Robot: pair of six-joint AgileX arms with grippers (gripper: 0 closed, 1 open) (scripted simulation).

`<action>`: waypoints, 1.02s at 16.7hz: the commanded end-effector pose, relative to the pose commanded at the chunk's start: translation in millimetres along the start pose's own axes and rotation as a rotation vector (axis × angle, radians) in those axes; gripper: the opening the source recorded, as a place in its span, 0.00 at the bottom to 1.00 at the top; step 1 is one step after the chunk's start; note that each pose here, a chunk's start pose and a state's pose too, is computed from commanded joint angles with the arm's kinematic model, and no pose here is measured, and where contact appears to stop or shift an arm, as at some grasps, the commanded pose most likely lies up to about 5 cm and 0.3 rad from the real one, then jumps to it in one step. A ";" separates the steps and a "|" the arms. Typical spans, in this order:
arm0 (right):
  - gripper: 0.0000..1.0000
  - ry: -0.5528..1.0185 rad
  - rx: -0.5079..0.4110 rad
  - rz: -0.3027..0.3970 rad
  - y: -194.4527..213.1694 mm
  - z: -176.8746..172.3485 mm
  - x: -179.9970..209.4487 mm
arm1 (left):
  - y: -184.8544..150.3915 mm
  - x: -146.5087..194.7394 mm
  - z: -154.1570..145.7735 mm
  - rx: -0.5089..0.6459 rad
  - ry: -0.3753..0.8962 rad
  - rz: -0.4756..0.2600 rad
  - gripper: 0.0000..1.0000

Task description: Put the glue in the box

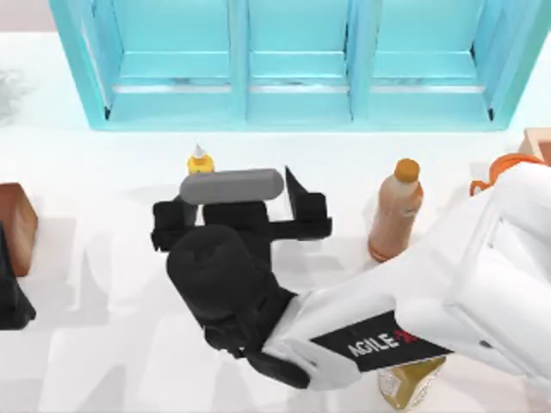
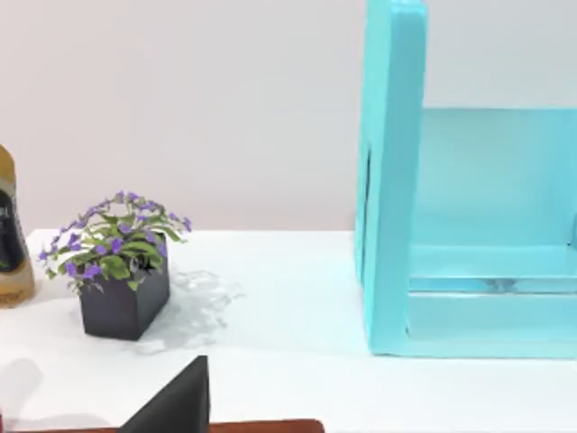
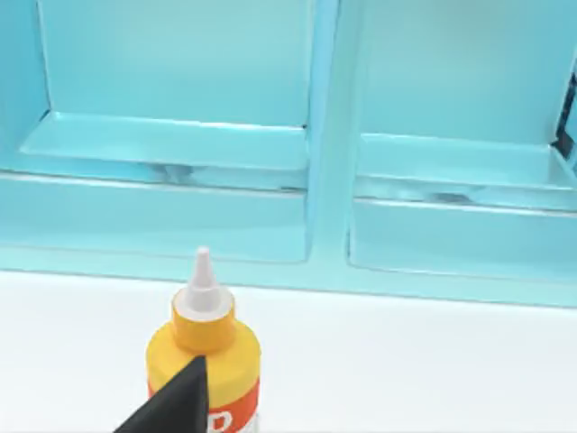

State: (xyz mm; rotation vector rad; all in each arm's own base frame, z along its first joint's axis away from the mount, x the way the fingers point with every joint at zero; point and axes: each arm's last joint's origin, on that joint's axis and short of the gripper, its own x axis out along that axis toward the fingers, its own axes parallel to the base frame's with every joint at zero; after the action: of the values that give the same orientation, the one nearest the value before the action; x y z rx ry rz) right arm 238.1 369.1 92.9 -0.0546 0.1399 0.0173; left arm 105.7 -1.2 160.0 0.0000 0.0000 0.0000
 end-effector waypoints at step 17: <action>1.00 -0.041 0.040 -0.027 62.4 -72.3 22.2 | 0.0 0.0 0.0 0.000 0.000 0.000 1.00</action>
State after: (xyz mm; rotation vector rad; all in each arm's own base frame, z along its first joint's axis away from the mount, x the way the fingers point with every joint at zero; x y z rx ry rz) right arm 248.7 427.6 15.0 -0.0165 0.0988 -0.0114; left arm 105.7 -1.2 160.0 0.0000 0.0000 0.0000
